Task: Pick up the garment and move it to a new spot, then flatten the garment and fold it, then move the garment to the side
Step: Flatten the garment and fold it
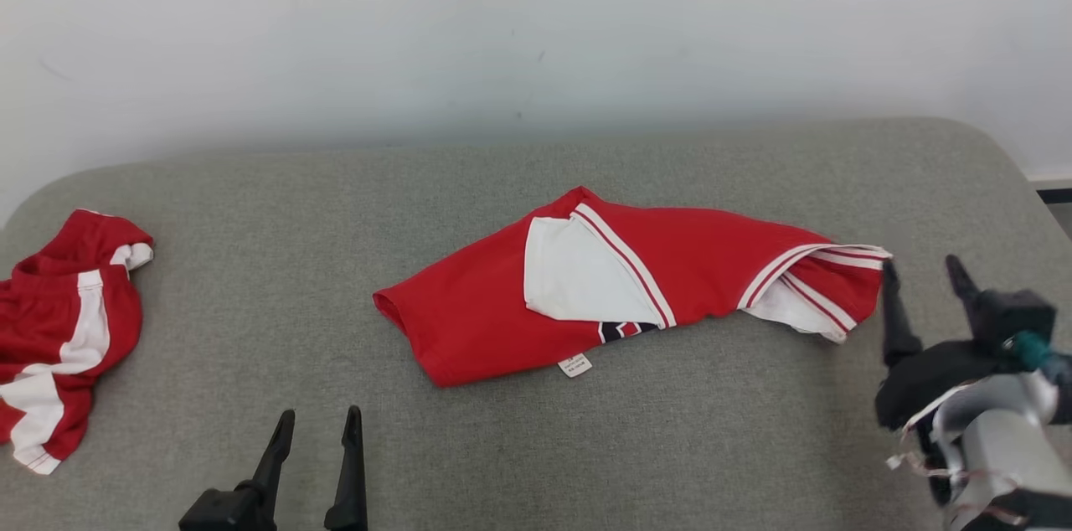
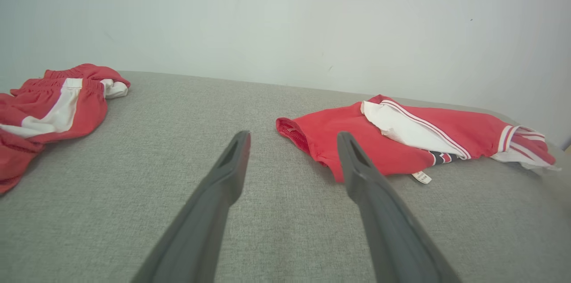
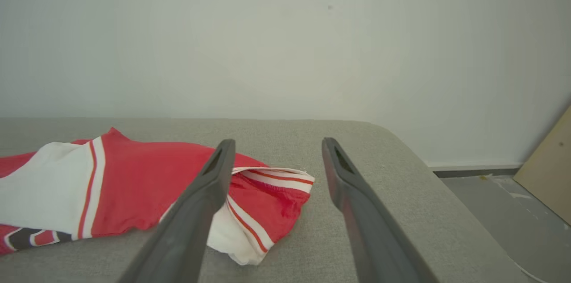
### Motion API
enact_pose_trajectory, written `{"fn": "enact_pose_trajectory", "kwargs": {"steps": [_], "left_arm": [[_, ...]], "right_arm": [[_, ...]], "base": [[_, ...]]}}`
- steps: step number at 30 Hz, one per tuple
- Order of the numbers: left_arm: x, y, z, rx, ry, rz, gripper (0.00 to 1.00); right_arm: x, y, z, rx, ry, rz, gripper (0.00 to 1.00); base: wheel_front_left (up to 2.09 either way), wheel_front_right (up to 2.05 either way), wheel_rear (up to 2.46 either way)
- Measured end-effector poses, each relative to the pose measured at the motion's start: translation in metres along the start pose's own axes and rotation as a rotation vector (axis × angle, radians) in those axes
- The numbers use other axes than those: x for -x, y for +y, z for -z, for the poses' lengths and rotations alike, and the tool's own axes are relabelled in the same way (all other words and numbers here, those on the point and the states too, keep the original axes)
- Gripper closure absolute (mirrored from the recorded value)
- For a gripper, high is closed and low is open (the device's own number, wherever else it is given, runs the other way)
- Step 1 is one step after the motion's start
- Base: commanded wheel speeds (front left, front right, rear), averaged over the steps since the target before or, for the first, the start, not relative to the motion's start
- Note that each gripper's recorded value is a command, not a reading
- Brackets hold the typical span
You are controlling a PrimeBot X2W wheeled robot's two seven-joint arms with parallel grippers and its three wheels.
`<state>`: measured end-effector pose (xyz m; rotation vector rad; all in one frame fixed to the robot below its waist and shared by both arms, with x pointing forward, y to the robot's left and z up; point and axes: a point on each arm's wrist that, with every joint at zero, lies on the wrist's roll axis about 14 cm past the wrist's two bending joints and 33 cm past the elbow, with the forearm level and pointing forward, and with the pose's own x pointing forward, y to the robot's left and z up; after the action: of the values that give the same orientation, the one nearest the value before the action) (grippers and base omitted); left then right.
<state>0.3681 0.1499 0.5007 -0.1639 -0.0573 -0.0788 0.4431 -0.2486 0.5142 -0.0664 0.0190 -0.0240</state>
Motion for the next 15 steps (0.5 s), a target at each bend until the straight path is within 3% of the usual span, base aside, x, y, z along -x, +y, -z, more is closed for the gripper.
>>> {"fn": "enact_pose_trajectory", "kwargs": {"steps": [10,15], "left_arm": [[0.004,0.007,-0.007,-0.008,-0.020,-0.021,0.00],[0.010,0.012,-0.006,-0.007,-0.018,-0.032,0.00]], "right_arm": [[0.040,0.057,0.000,0.111,-0.073,-0.116,0.00],[0.064,0.080,0.014,0.101,-0.053,-0.163,0.00]], "base": [[0.00,0.00,0.00],[0.00,0.00,0.00]]}}
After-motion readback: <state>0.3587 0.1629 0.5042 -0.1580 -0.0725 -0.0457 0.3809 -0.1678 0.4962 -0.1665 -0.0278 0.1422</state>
